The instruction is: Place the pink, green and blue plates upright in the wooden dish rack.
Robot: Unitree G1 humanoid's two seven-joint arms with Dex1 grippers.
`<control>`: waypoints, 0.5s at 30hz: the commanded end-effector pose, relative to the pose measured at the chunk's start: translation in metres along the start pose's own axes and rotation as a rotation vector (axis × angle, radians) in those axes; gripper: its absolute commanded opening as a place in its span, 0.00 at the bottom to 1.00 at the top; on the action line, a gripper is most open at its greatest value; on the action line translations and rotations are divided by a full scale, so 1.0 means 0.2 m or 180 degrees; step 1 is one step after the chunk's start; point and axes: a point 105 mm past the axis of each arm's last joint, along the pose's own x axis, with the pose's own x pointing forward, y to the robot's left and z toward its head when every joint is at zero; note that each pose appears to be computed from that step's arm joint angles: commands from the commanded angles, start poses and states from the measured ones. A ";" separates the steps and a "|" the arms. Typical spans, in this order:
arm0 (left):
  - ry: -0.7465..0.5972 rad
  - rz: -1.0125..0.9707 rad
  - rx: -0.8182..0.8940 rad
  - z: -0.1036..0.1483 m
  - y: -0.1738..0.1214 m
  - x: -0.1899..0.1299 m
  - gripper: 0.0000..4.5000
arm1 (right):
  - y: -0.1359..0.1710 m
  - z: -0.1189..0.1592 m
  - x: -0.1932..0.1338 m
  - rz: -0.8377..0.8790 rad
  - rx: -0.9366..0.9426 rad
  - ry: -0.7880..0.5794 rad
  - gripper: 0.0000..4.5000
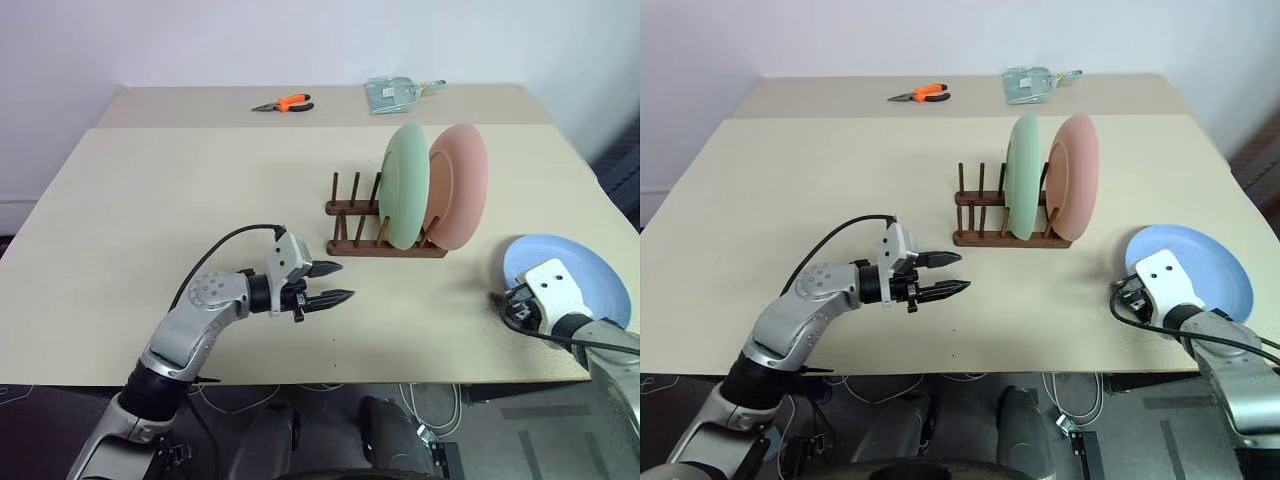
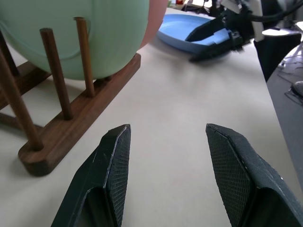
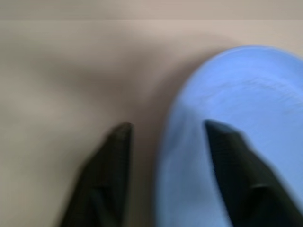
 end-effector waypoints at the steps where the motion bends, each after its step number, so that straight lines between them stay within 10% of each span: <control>1: -0.0084 0.0058 0.0130 0.06 0.00 -0.02 0.58 | -0.07 0.04 0.01 -0.0209 -0.0096 -0.0089 0.16; 6: -0.0078 0.0111 0.0118 0.05 -0.01 -0.03 0.58 | -0.21 0.27 -0.03 -0.0573 0.0173 -0.0678 0.02; 11: -0.0158 0.0359 0.0167 0.06 0.06 -0.03 0.58 | -0.39 0.92 -0.29 -0.0673 0.0967 -0.2481 0.02; 15: -0.0264 0.0602 0.0200 0.07 0.11 -0.03 0.58 | -0.27 1.33 -0.53 0.0284 0.1408 -0.3593 0.02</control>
